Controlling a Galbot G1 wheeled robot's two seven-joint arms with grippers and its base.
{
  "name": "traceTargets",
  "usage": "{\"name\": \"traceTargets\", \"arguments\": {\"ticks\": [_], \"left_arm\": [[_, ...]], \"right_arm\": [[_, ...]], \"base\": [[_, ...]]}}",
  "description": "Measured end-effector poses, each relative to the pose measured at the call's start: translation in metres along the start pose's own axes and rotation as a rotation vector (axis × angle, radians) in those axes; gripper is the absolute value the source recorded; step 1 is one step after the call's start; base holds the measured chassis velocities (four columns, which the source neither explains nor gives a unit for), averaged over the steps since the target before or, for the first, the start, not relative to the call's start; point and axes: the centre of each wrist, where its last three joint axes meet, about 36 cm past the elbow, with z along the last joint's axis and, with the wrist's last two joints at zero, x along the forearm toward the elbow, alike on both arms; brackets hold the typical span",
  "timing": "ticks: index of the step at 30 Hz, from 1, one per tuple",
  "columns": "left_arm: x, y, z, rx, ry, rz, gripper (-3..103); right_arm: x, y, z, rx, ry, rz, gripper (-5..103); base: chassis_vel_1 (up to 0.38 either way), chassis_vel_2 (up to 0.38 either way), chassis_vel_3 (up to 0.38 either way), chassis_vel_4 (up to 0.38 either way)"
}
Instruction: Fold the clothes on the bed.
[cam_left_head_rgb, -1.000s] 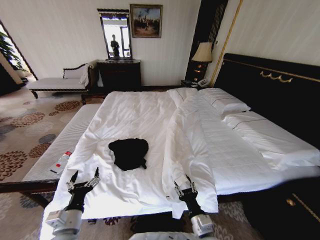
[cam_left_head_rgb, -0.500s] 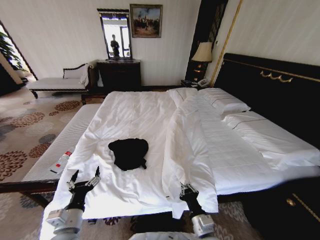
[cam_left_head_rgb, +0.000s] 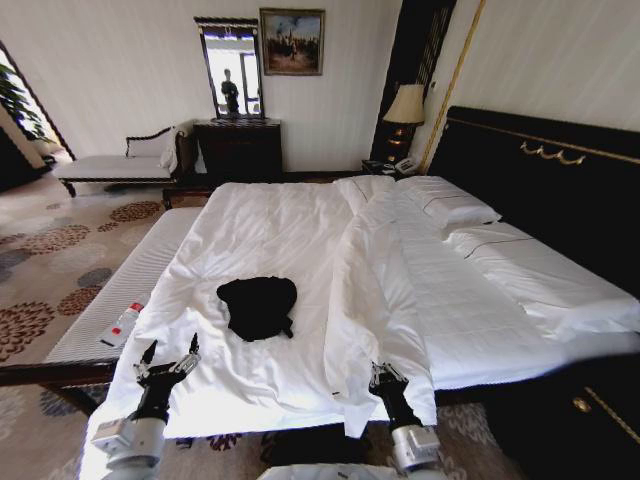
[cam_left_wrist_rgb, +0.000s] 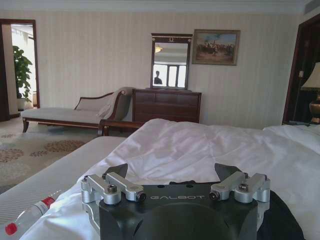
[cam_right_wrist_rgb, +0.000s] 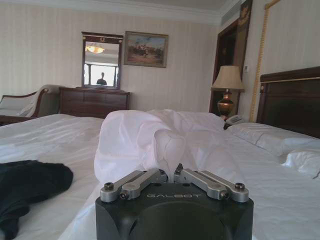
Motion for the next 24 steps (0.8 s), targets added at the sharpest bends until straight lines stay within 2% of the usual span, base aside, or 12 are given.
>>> {"name": "traceTargets", "arguments": {"ticks": [2, 4, 5, 8, 10, 13, 14, 17, 18, 20, 24], "left_arm": [[0.0, 0.0, 0.0, 0.001, 0.001, -0.001, 99], [-0.001, 0.001, 0.001, 0.002, 0.001, -0.002, 96], [-0.001, 0.001, 0.001, 0.002, 0.001, -0.002, 96], [-0.002, 0.001, 0.001, 0.006, -0.001, -0.003, 97], [-0.002, 0.001, 0.001, 0.007, 0.0, -0.003, 101], [-0.003, 0.001, 0.002, 0.009, 0.0, -0.004, 97], [-0.003, 0.001, 0.002, 0.009, 0.0, -0.004, 97], [-0.004, 0.002, 0.001, 0.011, -0.002, -0.007, 97], [-0.005, 0.003, 0.001, 0.013, -0.001, -0.008, 94], [-0.005, 0.003, 0.001, 0.012, -0.001, -0.007, 96], [-0.006, 0.003, 0.0, 0.011, 0.0, -0.005, 97]], "right_arm": [[-0.003, -0.01, -0.003, -0.006, -0.01, 0.029, 1], [-0.009, -0.034, -0.01, -0.008, -0.03, 0.1, 1], [-0.009, -0.034, -0.01, -0.008, -0.03, 0.1, 1], [-0.018, -0.066, -0.019, -0.044, -0.051, 0.216, 1], [-0.018, -0.071, -0.02, -0.052, -0.054, 0.235, 1], [-0.02, -0.096, -0.02, -0.066, -0.065, 0.34, 1], [-0.02, -0.096, -0.02, -0.066, -0.065, 0.34, 1], [-0.023, -0.124, -0.016, -0.083, -0.069, 0.478, 1], [-0.023, -0.138, -0.015, -0.112, -0.068, 0.538, 1], [-0.023, -0.145, -0.014, -0.121, -0.068, 0.562, 1], [-0.016, -0.189, -0.014, -0.111, -0.077, 0.663, 1]], "base": [[0.0, 0.0, 0.0, 0.0], [0.0, 0.0, 0.0, 0.0], [0.0, 0.0, 0.0, 0.0], [0.0, 0.0, 0.0, 0.0], [0.0, 0.0, 0.0, 0.0], [0.0, 0.0, 0.0, 0.0], [0.0, 0.0, 0.0, 0.0], [0.0, 0.0, 0.0, 0.0], [0.0, 0.0, 0.0, 0.0], [0.0, 0.0, 0.0, 0.0], [0.0, 0.0, 0.0, 0.0]]}}
